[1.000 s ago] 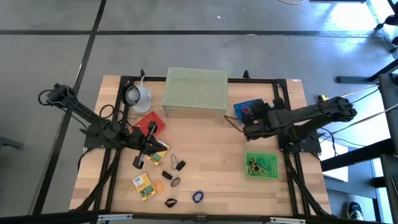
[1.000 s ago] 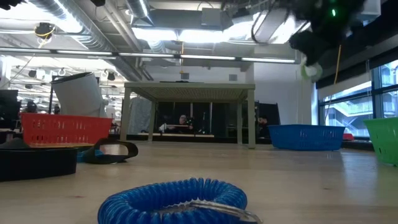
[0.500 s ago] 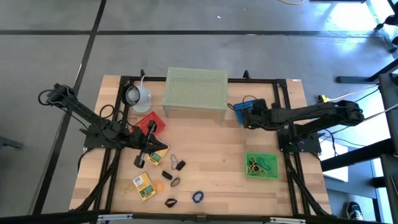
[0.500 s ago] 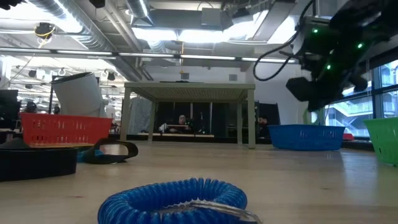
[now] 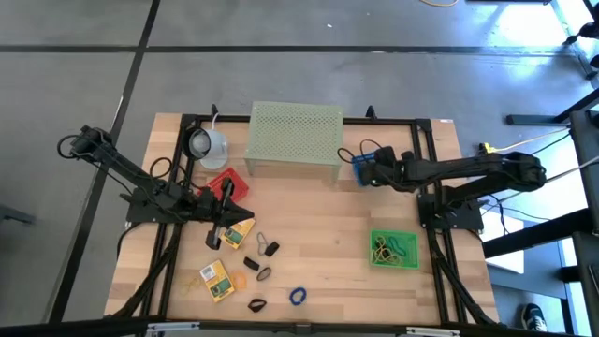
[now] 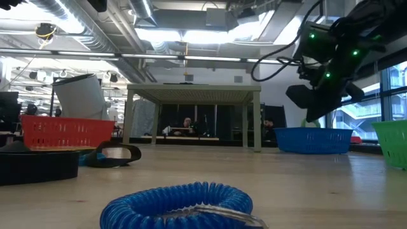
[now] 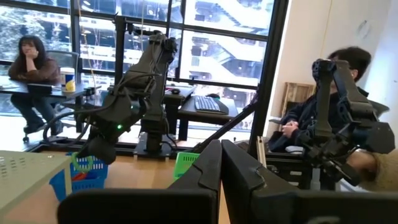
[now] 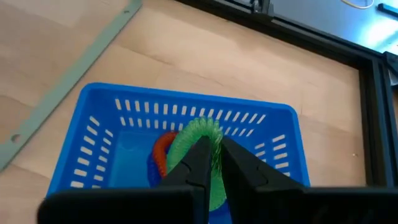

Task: Pick & Place Office Desk Supplies
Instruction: Put the green spring keychain into the blue bin, then put the blue spring keychain into the blue bin

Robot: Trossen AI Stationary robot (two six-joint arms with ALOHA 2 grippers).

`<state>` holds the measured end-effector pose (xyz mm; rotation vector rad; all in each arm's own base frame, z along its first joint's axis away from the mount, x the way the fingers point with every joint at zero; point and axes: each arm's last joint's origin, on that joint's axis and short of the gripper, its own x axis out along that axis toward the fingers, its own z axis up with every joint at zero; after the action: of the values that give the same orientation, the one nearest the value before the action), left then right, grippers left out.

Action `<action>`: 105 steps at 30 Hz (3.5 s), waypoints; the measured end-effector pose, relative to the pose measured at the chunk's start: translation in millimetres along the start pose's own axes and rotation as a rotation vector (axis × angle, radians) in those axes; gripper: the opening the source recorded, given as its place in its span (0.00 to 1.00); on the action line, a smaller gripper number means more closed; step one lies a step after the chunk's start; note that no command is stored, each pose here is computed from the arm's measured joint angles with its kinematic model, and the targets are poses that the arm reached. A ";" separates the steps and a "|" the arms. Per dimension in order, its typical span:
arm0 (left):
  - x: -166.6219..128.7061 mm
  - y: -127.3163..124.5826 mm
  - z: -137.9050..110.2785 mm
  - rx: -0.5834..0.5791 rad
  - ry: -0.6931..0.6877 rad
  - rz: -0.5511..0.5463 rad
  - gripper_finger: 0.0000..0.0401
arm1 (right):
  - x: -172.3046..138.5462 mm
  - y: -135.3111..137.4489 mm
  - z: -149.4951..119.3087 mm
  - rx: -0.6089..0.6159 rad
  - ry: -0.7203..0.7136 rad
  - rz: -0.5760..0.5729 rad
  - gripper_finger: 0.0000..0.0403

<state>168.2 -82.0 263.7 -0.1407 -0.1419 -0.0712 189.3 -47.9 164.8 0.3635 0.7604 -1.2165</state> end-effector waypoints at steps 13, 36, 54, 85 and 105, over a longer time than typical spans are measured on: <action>0.0 0.0 0.0 0.000 0.000 0.000 0.01 | 9.2 5.9 -6.8 -0.006 0.045 -0.020 0.07; 0.0 0.0 0.0 0.000 0.000 0.000 0.01 | -41.4 27.6 37.4 -0.086 0.173 0.118 0.56; 17.6 -14.1 -7.1 0.094 -0.123 -0.195 0.01 | -186.3 70.8 -33.2 -0.206 -0.116 0.689 0.40; 161.5 -72.2 -77.6 0.102 0.329 0.006 0.27 | -207.9 64.1 -61.8 -0.508 -0.294 0.712 0.37; 146.5 -96.4 -173.4 0.028 0.814 -0.188 0.30 | -207.1 62.8 -63.6 -0.538 -0.269 0.715 0.37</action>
<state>328.7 -211.2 128.1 -0.0619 0.6568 -0.3071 196.9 158.6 255.2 0.0084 0.6134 -0.3517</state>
